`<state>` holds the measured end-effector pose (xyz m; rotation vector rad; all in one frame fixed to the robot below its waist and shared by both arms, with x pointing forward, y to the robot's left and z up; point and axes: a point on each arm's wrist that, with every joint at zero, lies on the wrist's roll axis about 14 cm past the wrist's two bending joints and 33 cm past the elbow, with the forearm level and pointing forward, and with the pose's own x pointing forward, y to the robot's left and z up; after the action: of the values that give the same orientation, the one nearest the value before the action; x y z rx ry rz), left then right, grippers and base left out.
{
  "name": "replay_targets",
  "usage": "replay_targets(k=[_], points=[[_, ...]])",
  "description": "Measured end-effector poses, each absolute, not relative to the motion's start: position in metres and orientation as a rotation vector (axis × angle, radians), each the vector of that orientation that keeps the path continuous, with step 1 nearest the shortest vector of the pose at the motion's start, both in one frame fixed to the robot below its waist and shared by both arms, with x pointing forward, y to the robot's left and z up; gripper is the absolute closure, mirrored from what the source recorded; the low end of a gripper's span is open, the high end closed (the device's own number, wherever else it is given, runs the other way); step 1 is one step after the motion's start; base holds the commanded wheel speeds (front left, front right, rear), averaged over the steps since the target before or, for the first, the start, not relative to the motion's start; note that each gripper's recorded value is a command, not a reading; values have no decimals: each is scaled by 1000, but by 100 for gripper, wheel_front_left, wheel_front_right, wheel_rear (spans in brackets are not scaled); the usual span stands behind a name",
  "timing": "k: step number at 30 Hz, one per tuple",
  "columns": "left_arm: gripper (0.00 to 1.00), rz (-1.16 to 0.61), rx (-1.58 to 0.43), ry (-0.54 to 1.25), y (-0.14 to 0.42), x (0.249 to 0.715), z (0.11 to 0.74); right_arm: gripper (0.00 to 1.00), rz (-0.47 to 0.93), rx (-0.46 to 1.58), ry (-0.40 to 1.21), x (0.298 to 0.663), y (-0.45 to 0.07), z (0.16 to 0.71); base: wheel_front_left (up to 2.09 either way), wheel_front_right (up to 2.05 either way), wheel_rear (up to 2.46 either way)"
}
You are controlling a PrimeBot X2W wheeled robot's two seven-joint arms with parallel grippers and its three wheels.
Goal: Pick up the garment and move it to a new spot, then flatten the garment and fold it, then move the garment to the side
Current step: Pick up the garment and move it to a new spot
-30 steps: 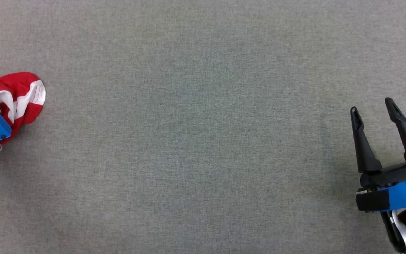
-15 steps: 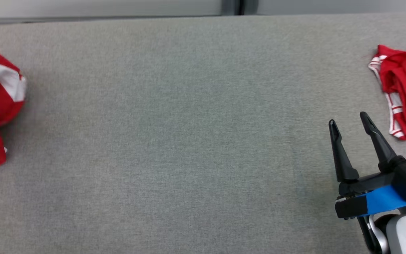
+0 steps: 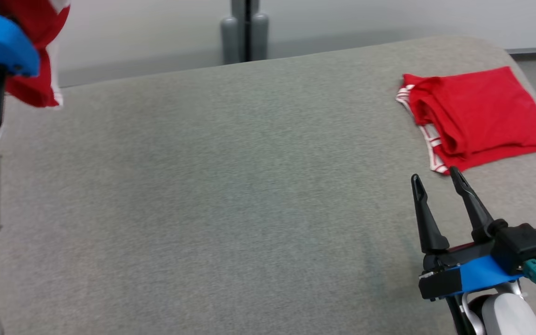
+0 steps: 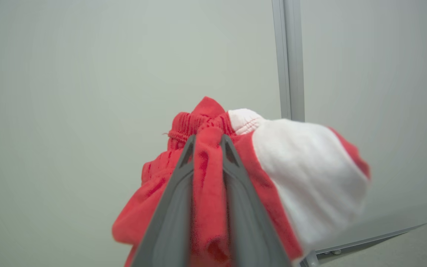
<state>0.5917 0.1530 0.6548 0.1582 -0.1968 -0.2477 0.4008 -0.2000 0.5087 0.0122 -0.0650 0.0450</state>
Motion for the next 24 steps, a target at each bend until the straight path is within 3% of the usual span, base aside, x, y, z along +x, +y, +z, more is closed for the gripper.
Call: replay_targets(k=[11,17,24], points=[[100,-640,94,-369,-23,554,695,0,-84,40,-57,372,-233,504,0,0,0],[100,-763,71,-245,-68,533,639,0,-110,46,-55,367,-240,503,0,0,0],[100,-783,29,-2,-69,503,535,0,-110,59,-49,365,-238,500,0,0,0]])
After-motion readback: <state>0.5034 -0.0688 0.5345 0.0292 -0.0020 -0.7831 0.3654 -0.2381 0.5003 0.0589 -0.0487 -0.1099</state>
